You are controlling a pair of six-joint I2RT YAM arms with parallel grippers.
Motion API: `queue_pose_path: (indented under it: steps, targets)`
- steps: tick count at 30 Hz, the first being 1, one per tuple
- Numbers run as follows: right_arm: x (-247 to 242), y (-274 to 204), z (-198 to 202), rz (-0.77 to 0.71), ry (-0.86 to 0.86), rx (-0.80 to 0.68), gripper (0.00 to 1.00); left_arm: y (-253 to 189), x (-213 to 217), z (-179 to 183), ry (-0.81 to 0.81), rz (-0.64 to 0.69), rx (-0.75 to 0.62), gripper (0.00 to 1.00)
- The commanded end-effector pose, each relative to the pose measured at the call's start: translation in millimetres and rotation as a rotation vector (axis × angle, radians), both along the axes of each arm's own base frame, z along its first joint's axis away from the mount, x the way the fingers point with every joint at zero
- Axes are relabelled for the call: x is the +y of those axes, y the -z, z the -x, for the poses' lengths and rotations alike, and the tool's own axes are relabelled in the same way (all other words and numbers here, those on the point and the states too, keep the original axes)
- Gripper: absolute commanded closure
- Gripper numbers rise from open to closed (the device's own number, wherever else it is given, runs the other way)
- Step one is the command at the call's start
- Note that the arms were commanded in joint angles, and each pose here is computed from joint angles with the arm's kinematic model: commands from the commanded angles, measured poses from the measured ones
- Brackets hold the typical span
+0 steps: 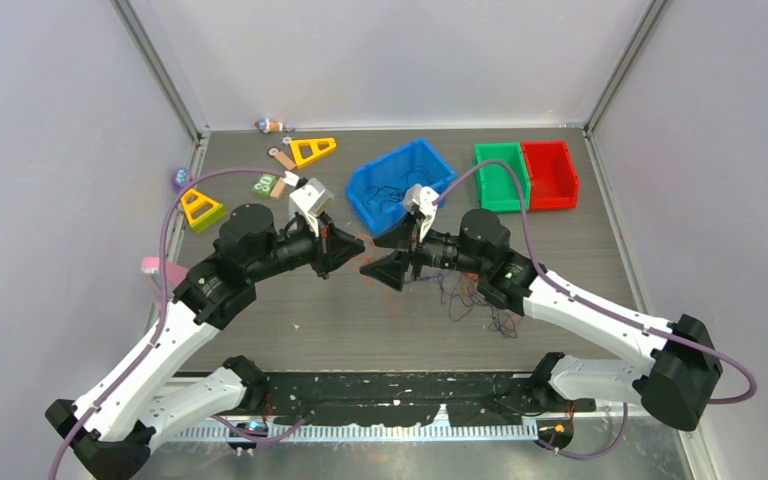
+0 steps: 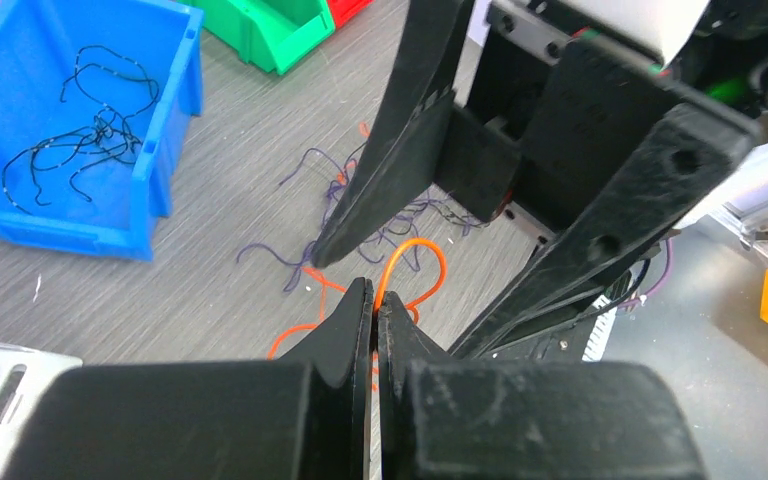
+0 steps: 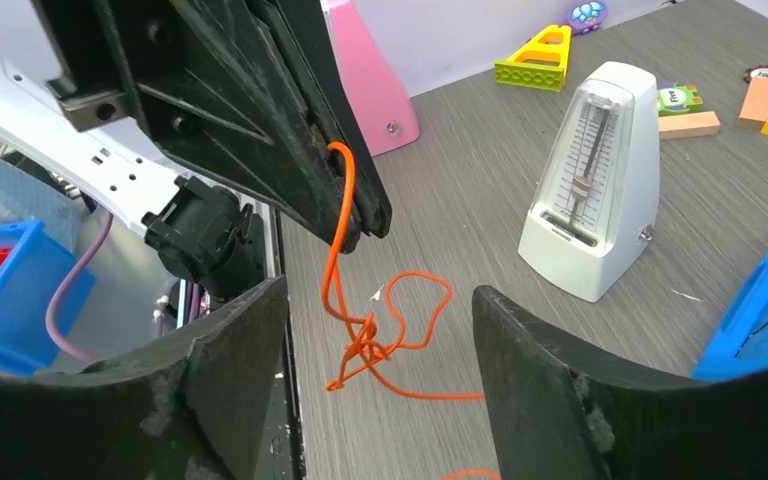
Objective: Untangle the cables
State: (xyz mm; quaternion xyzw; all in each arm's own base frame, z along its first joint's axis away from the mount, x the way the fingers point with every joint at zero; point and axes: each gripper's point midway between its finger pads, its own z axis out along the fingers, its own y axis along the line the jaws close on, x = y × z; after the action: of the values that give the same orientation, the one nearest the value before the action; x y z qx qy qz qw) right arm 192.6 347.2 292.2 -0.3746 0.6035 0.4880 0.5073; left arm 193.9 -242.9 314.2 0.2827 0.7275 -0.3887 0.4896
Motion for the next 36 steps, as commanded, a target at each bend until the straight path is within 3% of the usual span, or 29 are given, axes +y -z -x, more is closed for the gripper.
queue_pose_path:
  steps: [1, 5, 7, 8, 10, 12, 17, 20, 28, 36]
  targets:
    - [13.0, -30.5, 0.2, -0.064, -0.026, -0.079, 0.30, -34.0, -8.1, 4.4, 0.040, 0.090, -0.063, 1.00]
    - [18.5, -25.4, 1.0, -0.056, -0.035, -0.067, 0.48, -35.4, -8.1, 4.1, 0.038, 0.100, -0.070, 1.00]
    - [19.7, -23.2, 0.0, -0.054, -0.033, -0.058, 0.67, -36.6, -8.4, 4.5, 0.039, 0.105, -0.072, 1.00]
    - [19.8, -23.2, -0.9, -0.057, -0.029, -0.057, 0.81, -35.5, -8.7, 3.5, 0.037, 0.105, -0.069, 1.00]
    - [20.0, -22.3, -3.6, -0.062, -0.012, -0.048, 0.93, -35.2, -7.9, 2.5, 0.029, 0.105, -0.069, 0.99]
    - [18.4, -24.0, -6.9, -0.072, 0.013, -0.043, 0.94, -33.8, -6.5, 1.2, 0.015, 0.103, -0.068, 0.84]
    - [9.6, -30.6, -26.6, -0.060, 0.140, -0.021, 0.95, -32.5, 5.5, -3.1, -0.061, 0.099, -0.072, 0.24]
    - [-4.3, -37.1, -45.2, -0.038, 0.265, -0.026, 0.95, -33.9, 18.6, -6.7, -0.135, 0.101, -0.089, 0.02]
    - [-93.6, -68.7, -122.5, -0.041, 0.629, 0.028, 0.95, -24.1, 47.2, -14.3, -0.290, 0.105, -0.132, 0.00]
    - [-174.4, -107.0, -191.3, -0.040, 0.884, 0.041, 0.95, 10.0, 41.9, -18.8, -0.296, 0.116, -0.092, 0.01]
